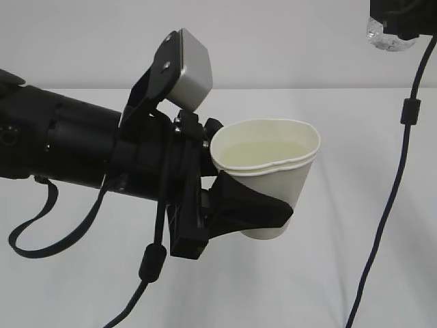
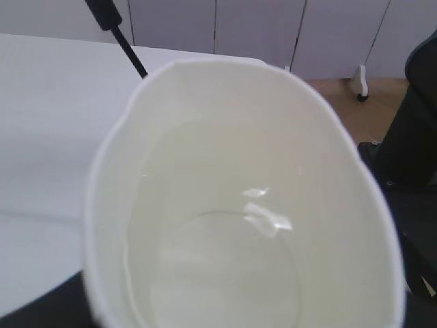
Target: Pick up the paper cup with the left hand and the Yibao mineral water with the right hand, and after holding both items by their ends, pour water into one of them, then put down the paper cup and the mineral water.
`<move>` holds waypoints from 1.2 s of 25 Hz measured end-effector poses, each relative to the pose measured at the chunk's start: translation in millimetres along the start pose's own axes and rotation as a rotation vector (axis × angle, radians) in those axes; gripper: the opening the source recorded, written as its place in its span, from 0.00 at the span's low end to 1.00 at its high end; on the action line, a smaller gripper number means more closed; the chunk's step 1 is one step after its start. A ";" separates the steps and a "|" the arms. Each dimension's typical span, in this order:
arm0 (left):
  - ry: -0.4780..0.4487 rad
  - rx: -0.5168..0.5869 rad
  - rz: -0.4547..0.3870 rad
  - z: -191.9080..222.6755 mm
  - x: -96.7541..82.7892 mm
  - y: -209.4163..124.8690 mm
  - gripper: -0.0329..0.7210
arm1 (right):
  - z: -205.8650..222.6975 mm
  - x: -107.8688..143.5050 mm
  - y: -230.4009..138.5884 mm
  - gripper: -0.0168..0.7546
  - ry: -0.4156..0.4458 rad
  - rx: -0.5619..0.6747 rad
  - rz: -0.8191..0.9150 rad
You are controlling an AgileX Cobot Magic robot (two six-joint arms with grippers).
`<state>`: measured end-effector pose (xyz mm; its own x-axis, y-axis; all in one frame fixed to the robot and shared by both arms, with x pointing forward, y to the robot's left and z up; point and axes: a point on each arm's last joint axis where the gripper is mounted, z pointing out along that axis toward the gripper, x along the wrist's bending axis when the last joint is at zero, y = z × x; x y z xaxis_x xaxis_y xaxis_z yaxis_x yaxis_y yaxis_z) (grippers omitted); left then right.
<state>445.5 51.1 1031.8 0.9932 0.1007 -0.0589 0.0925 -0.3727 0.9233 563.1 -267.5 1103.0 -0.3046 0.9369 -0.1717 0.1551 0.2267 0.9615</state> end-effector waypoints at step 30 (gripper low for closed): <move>0.000 0.000 -0.004 0.0 0.0 0.0 0.60 | 12.5 9.9 -54.2 0.48 -0.015 -0.053 0.049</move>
<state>445.5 51.1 1031.8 0.9928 0.1023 -0.0629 0.0968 -0.3723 0.9231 563.4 -267.3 1046.5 -0.2834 0.9505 -0.1272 0.1195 0.1666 0.9788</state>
